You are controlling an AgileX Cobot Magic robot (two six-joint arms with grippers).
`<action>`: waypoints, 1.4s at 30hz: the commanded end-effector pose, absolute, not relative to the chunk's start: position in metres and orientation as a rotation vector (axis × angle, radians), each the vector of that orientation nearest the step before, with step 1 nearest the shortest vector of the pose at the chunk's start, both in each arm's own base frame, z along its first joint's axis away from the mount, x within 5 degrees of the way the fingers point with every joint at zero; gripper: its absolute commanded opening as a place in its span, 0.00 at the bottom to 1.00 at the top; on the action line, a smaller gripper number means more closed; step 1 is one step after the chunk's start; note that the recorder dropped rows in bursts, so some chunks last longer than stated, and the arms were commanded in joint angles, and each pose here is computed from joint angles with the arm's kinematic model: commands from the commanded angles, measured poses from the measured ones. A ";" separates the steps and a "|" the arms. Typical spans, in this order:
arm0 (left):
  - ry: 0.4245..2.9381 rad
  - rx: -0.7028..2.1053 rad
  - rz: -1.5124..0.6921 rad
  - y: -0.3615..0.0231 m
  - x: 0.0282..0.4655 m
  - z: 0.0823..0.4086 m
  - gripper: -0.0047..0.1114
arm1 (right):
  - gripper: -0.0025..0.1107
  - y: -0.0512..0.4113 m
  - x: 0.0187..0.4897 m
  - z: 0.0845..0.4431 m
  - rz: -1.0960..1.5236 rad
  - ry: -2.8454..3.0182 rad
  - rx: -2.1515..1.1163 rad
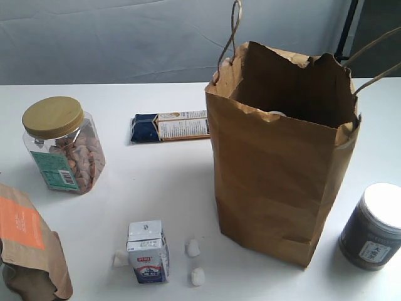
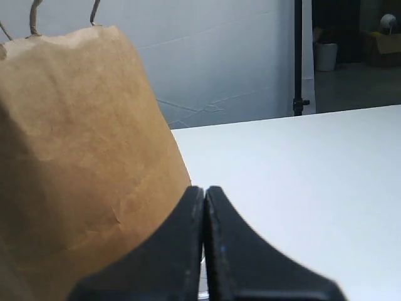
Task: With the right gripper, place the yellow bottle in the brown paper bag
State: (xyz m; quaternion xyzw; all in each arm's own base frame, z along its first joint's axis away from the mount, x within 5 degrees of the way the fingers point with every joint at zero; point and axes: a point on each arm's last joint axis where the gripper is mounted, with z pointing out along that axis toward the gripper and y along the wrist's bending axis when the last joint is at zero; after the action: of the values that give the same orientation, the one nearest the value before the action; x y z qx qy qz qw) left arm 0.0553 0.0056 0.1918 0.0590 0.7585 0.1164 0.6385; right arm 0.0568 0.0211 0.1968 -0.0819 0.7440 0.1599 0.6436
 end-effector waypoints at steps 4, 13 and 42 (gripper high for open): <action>1.724 0.137 0.261 0.005 0.055 0.191 0.04 | 0.02 0.020 0.057 0.197 0.282 1.674 -0.248; 1.724 0.137 0.261 0.005 0.055 0.191 0.04 | 0.02 0.020 0.057 0.197 0.261 1.670 -0.268; 1.724 0.137 0.261 0.005 0.055 0.191 0.04 | 0.02 0.020 0.057 0.197 0.261 1.668 -0.269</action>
State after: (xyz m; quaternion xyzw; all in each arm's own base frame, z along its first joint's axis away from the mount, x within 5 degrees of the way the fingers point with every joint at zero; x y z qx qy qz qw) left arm 0.0553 0.0056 0.1918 0.0590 0.7585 0.1164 0.6385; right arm 0.0571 0.0202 0.1968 -0.1179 0.7391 0.1213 0.6520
